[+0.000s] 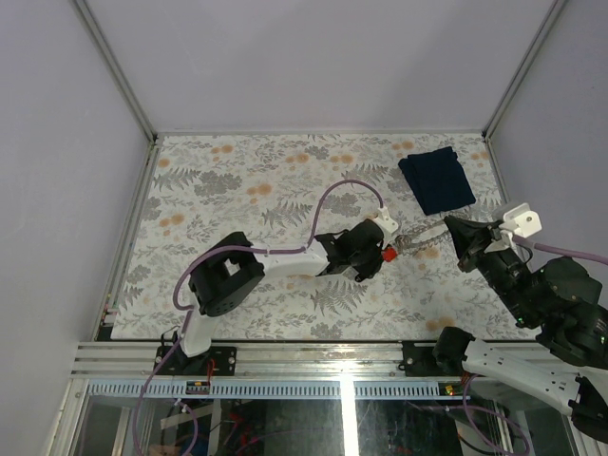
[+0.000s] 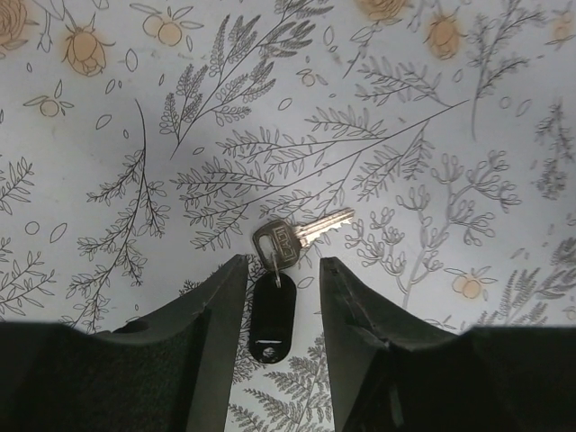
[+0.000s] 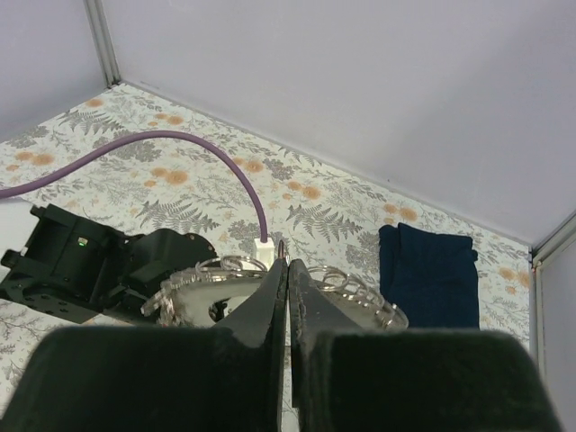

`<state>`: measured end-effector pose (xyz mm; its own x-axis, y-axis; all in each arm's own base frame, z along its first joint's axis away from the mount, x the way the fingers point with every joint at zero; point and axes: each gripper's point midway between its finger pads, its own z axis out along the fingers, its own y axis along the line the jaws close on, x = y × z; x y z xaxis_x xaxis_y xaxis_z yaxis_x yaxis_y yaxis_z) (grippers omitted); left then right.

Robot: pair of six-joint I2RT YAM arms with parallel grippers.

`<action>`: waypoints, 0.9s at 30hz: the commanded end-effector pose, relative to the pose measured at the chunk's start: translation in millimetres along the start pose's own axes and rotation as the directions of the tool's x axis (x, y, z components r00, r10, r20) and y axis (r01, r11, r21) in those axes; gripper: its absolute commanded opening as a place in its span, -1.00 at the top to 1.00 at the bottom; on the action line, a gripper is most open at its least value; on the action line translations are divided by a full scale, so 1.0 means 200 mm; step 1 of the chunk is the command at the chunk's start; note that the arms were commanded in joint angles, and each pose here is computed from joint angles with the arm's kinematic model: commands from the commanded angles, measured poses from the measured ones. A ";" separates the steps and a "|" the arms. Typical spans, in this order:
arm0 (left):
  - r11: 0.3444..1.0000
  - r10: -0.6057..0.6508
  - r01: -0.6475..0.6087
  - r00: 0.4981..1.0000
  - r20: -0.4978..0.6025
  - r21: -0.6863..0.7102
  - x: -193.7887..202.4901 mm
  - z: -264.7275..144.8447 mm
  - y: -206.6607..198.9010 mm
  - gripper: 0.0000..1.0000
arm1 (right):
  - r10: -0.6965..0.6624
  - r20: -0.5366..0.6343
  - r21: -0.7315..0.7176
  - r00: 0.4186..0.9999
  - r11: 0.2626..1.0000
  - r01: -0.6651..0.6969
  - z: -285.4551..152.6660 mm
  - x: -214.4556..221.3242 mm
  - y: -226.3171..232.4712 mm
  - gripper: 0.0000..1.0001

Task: Put the keys on the keyring
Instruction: Pick up the key from the center of the board.

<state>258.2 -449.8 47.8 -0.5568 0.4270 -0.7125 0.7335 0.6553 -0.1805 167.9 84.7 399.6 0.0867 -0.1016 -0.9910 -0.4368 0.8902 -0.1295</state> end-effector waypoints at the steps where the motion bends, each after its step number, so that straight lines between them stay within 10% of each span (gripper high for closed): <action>1: 0.999 0.012 -0.011 1.000 0.011 -0.047 -0.03 0.03 0.03 0.23 | 0.029 0.054 0.002 0.998 1.000 -0.030 0.03 -0.09 0.01 1.00; 19: 0.998 0.028 -0.029 0.999 -0.024 -0.051 0.02 0.08 0.04 0.41 | 0.033 0.047 -0.021 0.998 0.999 -0.032 0.04 -0.06 0.04 1.00; 27: 0.999 0.032 -0.033 0.999 -0.027 -0.037 0.02 0.08 0.03 0.96 | 0.034 0.043 -0.022 0.998 0.999 -0.033 0.04 -0.05 0.05 1.00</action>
<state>261.7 -443.2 22.2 -0.5712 0.4762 -0.6686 0.7221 0.6788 -0.1335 170.3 94.5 387.5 0.0663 -0.1268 -0.9897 -0.4586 0.8770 -0.1431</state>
